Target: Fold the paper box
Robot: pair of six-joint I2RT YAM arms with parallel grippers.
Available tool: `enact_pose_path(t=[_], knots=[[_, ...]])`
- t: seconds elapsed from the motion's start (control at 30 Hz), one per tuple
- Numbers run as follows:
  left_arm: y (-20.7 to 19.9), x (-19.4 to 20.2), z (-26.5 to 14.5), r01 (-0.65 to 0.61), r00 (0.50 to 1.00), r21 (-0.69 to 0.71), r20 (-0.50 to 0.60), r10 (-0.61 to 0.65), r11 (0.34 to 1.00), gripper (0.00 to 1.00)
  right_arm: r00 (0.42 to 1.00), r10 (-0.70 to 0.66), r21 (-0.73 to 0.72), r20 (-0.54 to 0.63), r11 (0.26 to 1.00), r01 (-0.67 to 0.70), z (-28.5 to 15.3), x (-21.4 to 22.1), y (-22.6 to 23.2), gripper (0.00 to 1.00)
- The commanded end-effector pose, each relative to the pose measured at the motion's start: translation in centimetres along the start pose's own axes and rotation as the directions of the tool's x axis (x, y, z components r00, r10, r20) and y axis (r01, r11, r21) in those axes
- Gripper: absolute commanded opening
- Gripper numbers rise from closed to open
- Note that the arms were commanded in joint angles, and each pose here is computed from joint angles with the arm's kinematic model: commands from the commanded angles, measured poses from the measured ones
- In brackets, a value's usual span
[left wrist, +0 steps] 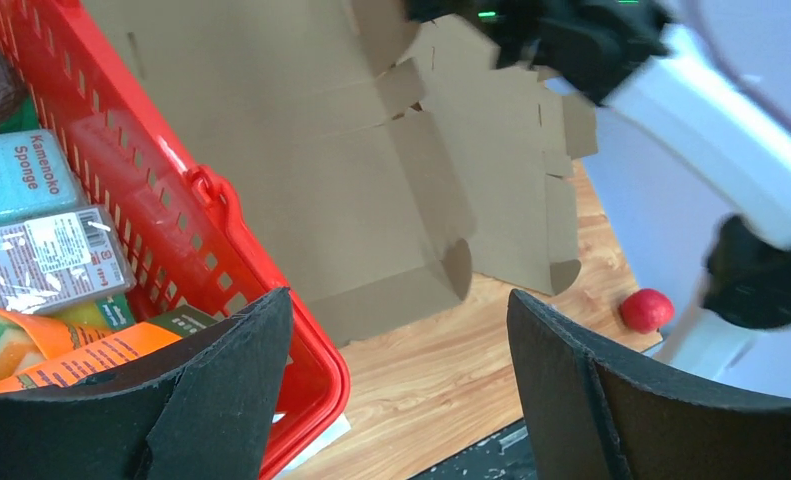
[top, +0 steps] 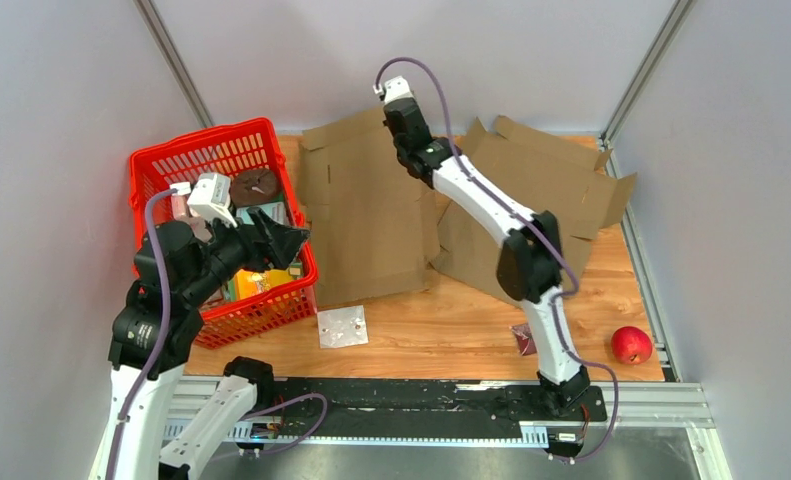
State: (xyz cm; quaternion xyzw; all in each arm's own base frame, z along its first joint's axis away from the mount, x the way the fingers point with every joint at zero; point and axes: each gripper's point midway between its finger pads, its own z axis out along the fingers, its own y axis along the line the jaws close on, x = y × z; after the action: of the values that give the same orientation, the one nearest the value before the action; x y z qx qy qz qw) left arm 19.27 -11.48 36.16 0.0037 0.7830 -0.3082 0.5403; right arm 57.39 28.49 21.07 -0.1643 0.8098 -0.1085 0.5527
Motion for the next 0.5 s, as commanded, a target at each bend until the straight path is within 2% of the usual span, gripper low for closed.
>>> enact_pose_path(t=[0.0,0.07,0.1,0.13,0.2,0.23,0.27,0.3,0.33,0.37,0.4,0.47], knots=[[-0.4,-0.8,0.4,0.021,1.0,0.01,0.02,-0.022,1.0,0.86,0.999,0.024,0.119,0.048,0.992,-0.03,-8.3,-3.4,-8.4,0.0],[-0.7,-0.9,1.4,0.032,0.999,0.032,0.009,-0.032,0.999,0.87,0.993,0.086,0.095,0.076,0.991,-0.093,-11.5,-4.1,-10.7,0.0],[-0.9,-1.3,1.8,0.032,0.999,0.047,0.017,-0.033,0.998,0.87,0.998,0.064,0.025,0.019,0.998,-0.064,-11.5,-1.3,-9.5,0.0],[-0.9,-1.1,2.8,0.04,0.999,0.057,-0.012,-0.039,0.998,0.87,0.993,0.105,0.008,0.06,0.994,-0.106,-13.8,-2.3,-11.3,0.0],[-1.5,-1.8,4.0,0.039,0.999,0.088,-0.011,-0.038,0.995,0.87,0.988,0.139,-0.063,0.062,0.989,-0.135,-15.1,-1.1,-11.3,0.0],[-1.3,-1.5,5.5,0.05,0.998,0.096,-0.049,-0.046,0.994,0.87,0.991,0.135,-0.08,0.025,0.988,-0.132,-15.4,1.4,-11.2,0.0],[-1.3,-1.6,6.4,0.051,0.997,0.103,-0.059,-0.045,0.993,0.87,0.983,0.174,-0.081,0.055,0.982,-0.17,-16.9,1.1,-13.2,0.0],[-1.8,-2.6,7.0,0.044,0.998,0.12,-0.048,-0.038,0.992,0.87,0.974,0.216,-0.149,0.072,0.968,-0.204,-17.7,1.0,-13.0,0.0],[-1.4,-2.3,9.0,0.052,0.995,0.119,-0.096,-0.04,0.992,0.87,0.975,0.219,-0.173,0.032,0.962,-0.211,-17.6,3.6,-12.7,0.0],[-1.2,-2.5,10.0,0.032,0.994,0.117,-0.106,-0.02,0.993,0.86,0.962,0.263,-0.169,0.069,0.954,-0.249,-18.8,3.2,-14.8,0.0],[-1.7,-3.8,10.5,0.012,0.995,0.121,-0.096,-0.001,0.993,0.86,0.952,0.292,-0.216,0.09,0.939,-0.267,-19.2,3.3,-14.5,0.0],[-0.1,-3.2,13.9,-0.019,0.988,0.054,-0.153,0.028,0.998,0.82,0.944,0.319,-0.211,0.086,0.932,-0.296,-19.6,5.2,-15.3,0.0]])
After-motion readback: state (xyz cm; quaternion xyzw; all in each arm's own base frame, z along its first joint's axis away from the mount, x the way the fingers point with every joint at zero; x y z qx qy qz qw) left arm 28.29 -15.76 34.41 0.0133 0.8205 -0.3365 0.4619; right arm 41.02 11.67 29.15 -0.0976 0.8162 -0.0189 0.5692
